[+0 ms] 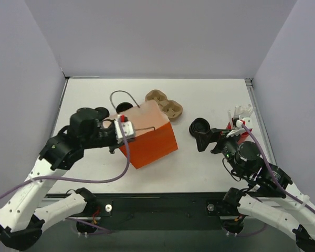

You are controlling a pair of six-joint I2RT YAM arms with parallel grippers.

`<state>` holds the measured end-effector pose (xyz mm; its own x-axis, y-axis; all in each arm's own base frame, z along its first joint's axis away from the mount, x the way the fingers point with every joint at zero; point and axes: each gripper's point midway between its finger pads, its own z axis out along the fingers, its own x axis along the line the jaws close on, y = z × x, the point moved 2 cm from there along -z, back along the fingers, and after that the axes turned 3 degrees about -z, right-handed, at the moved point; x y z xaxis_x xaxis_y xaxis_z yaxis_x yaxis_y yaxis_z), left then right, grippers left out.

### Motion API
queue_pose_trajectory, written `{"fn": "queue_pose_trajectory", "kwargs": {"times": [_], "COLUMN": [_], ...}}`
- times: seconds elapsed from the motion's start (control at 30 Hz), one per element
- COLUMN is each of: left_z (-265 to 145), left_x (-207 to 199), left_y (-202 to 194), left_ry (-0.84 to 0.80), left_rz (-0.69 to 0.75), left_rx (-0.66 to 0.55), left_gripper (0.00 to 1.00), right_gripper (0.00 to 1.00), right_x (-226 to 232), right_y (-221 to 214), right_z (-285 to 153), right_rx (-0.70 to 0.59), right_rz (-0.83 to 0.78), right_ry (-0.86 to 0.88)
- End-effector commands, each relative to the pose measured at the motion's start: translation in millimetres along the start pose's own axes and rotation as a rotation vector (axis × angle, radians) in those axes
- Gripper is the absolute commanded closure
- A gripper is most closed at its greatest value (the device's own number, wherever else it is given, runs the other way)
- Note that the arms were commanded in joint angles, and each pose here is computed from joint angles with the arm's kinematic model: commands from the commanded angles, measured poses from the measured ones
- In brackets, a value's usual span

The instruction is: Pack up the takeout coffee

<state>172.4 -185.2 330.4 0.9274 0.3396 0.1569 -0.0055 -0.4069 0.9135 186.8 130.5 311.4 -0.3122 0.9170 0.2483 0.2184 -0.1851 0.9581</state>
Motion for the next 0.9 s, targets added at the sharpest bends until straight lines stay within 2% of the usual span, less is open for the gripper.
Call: {"fn": "queue_pose_trajectory", "kwargs": {"times": [0.0, 0.23, 0.33, 0.47, 0.6, 0.67, 0.83, 0.87], "left_z": [25.6, 54.7, 57.3, 54.4, 45.3, 35.7, 12.2, 10.3], "left_x": [-2.2, -8.3, -5.3, -5.4, 7.6, 14.1, 29.2, 28.1], "left_y": [-0.2, -17.7, -21.2, -27.0, -19.4, -8.4, 28.7, 34.6], "left_ry": [0.033, -0.014, -0.003, 0.019, 0.138, 0.205, 0.355, 0.362], "left_rz": [0.15, 0.199, 0.212, 0.218, 0.21, 0.197, 0.081, 0.016], "left_rx": [0.081, 0.12, 0.131, 0.123, 0.07, 0.023, -0.132, -0.162], "left_gripper": [1.0, 0.98, 0.84, 0.55, 0.43, 0.41, 0.37, 0.37], "right_gripper": [0.01, 0.0, 0.01, 0.0, 0.0, 0.0, 0.0, 0.0], "right_x": [-5.4, -12.2, -14.1, -16.1, -16.9, -14.5, 1.8, 6.2], "right_y": [8.3, 9.6, 11.3, 14.3, 18.3, 17.1, 28.5, 24.5], "right_z": [2.6, -1.4, -3.3, -4.8, -4.1, 0.1, 16.7, 26.2], "right_rx": [-0.019, -0.038, -0.047, -0.057, -0.064, -0.052, -0.022, 0.006], "right_rz": [0.005, 0.02, 0.022, 0.023, 0.024, 0.015, -0.041, -0.063], "right_ry": [-0.053, -0.078, -0.083, -0.093, -0.107, -0.109, -0.094, -0.1]}}
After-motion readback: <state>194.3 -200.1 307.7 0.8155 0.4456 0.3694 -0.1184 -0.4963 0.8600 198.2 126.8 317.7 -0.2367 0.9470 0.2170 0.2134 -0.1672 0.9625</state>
